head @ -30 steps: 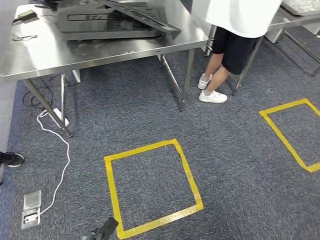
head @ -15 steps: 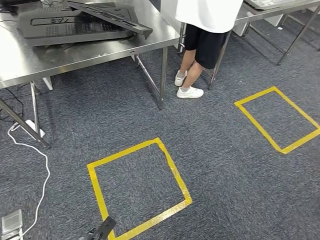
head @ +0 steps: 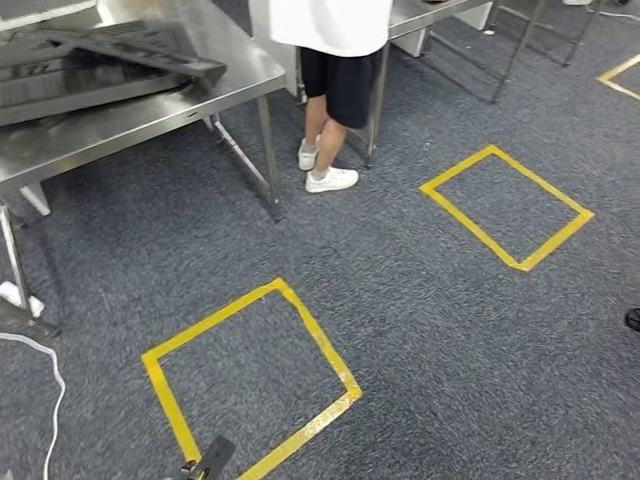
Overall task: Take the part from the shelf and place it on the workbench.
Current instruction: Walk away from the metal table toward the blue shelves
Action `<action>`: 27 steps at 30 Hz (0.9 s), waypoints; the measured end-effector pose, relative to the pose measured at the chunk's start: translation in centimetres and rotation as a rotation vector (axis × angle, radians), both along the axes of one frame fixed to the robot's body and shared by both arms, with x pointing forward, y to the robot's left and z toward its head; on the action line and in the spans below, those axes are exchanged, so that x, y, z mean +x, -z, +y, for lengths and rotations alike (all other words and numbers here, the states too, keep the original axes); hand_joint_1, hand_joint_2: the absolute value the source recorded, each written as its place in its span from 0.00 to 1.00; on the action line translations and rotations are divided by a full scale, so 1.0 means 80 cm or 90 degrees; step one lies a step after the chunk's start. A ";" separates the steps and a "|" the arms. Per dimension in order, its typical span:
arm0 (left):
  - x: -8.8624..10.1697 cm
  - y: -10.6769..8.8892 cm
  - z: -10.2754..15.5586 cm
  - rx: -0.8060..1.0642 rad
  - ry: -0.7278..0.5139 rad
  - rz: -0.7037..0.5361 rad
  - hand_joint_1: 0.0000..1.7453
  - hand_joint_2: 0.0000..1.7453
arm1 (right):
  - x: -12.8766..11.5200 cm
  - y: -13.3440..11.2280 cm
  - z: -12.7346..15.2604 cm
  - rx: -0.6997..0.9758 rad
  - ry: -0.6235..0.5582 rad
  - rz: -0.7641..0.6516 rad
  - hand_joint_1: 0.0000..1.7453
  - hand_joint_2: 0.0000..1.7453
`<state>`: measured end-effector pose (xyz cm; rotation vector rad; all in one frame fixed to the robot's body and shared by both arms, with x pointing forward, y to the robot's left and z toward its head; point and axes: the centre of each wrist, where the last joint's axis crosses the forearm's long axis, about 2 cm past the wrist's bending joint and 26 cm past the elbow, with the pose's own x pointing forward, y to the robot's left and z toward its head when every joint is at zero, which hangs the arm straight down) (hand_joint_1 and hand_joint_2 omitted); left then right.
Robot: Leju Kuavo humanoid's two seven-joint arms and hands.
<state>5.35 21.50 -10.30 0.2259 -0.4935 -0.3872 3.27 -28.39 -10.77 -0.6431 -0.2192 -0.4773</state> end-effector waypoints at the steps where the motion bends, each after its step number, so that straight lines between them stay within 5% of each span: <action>1: -0.001 0.000 0.000 0.000 0.000 0.001 0.00 0.00 | 0.002 0.000 0.003 0.006 -0.007 -0.003 0.00 0.00; 18: -0.006 0.001 0.000 0.001 -0.005 0.005 0.00 0.00 | 0.009 0.000 0.033 0.098 -0.213 -0.022 0.00 0.00; 27: -0.002 0.000 0.001 0.005 -0.003 -0.008 0.00 0.00 | 0.014 0.000 0.042 0.114 -0.253 -0.022 0.00 0.00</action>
